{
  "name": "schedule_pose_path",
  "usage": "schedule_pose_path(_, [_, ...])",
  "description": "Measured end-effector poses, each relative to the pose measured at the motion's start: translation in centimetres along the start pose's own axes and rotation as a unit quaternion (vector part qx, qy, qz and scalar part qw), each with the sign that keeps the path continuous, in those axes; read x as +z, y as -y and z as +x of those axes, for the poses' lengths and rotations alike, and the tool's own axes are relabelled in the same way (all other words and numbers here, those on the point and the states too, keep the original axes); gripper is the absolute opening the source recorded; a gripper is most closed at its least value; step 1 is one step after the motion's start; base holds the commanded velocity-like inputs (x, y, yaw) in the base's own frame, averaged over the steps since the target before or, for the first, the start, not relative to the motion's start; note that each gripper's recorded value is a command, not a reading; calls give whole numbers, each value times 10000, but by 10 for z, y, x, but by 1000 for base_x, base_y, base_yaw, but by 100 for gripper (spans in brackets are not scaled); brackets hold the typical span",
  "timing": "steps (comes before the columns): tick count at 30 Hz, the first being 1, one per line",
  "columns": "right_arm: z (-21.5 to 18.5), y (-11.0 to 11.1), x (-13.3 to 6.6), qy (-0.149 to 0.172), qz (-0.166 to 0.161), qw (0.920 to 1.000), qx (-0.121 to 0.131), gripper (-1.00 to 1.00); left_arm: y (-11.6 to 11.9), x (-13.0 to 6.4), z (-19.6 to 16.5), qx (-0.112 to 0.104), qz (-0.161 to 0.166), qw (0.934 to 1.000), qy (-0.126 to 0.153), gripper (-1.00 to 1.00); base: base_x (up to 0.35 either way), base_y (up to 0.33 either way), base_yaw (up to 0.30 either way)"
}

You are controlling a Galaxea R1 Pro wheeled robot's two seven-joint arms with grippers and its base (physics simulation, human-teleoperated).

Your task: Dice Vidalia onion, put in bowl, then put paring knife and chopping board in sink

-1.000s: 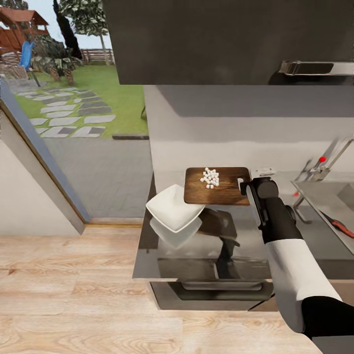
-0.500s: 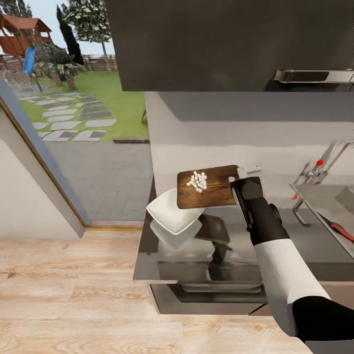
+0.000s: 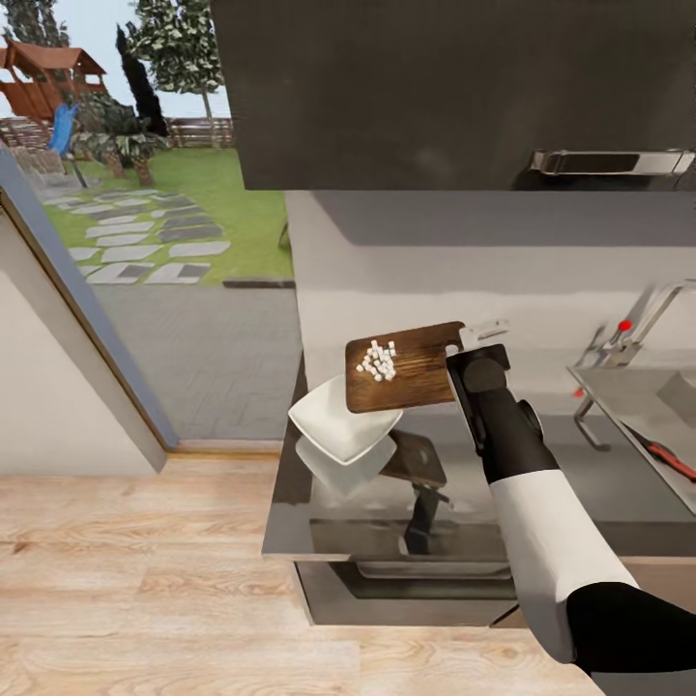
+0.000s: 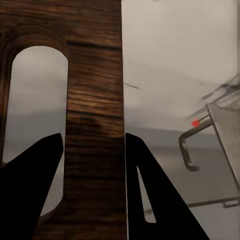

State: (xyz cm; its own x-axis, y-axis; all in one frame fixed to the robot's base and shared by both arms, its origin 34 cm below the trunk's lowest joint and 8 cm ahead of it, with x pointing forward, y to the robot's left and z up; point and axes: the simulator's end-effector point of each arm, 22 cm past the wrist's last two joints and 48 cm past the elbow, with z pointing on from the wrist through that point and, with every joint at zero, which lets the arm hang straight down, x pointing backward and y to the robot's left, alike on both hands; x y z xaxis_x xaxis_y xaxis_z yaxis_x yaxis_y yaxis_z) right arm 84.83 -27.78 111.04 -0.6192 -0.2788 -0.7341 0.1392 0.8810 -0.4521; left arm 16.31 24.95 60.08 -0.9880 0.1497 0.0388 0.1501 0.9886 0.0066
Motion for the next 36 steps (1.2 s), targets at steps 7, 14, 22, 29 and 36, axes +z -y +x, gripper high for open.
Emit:
schedule_pose_path(7, [-8, 0, -8, 75, 87, 9999, -79, -100, 1, -1, -3, 1, 5, 10000, 43, 100, 0, 0, 0])
schedule_pose_path(14, [-24, -21, -23, 288, -13, 9991, -300, -100, -1, -1, -6, 3, -10, 10000, 76, 100, 0, 0, 0])
schedule_pose_path(22, [-28, -20, -27, 330, 2, 9990, -308, -100, -2, -2, -9, 8, -22, 9999, 111, 100, 0, 0, 0])
schedule_pose_path(29, [-30, -16, -29, 355, 30, 9989, -300, -100, -2, -2, -11, 8, -26, 9999, 141, 100, 0, 0, 0])
schedule_pose_path(36, [-40, -23, -39, 517, 70, 9973, -520, -100, -3, -3, -13, 8, -36, 9998, 171, 100, 0, 0, 0])
